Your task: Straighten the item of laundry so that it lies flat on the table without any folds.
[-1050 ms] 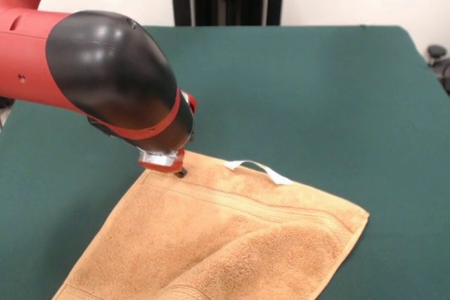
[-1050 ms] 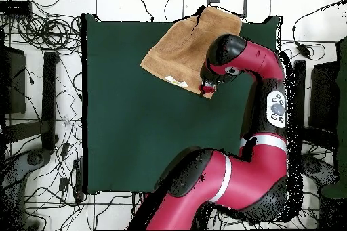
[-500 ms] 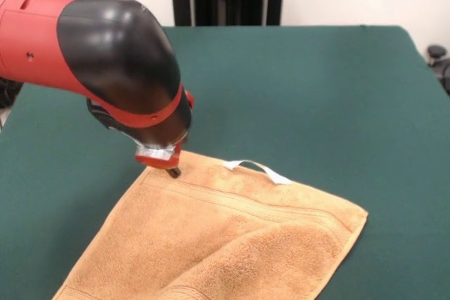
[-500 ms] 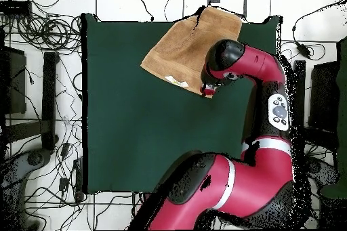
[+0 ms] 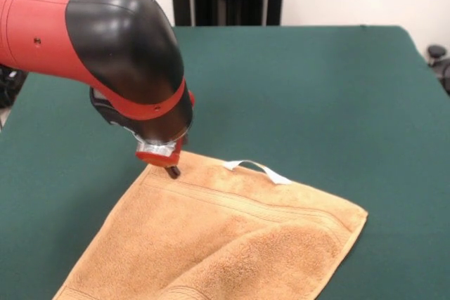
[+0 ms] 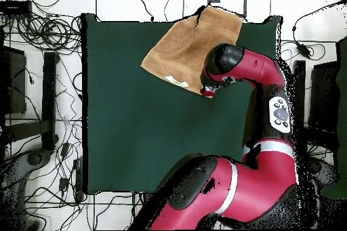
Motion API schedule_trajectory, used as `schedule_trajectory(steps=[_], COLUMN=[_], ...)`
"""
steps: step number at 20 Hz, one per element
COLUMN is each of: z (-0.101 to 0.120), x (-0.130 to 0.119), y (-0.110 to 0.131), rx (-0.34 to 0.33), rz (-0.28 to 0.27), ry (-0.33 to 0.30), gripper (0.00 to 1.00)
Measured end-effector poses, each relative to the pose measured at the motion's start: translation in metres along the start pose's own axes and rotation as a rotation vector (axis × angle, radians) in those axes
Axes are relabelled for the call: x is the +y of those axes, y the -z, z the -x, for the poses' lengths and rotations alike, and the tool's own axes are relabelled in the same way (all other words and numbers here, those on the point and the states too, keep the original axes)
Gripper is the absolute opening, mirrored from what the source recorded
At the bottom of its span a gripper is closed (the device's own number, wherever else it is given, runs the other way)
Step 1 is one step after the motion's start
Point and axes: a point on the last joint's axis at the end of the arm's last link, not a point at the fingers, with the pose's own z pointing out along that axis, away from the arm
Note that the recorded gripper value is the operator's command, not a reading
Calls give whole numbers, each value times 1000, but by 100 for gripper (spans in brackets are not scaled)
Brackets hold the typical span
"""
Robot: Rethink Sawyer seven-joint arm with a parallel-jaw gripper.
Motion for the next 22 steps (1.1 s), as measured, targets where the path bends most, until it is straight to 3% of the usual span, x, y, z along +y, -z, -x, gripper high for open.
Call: schedule_trajectory(steps=[12, 13, 18, 22], z=[-1, -1, -2, -2], x=[0, -4, -12, -12], y=[0, -1, -1, -1], rx=[-1, 0, -1, -1], rz=[-5, -29, -81, -80], ry=[-1, -1, -3, -4], gripper=[100, 0, 0, 0])
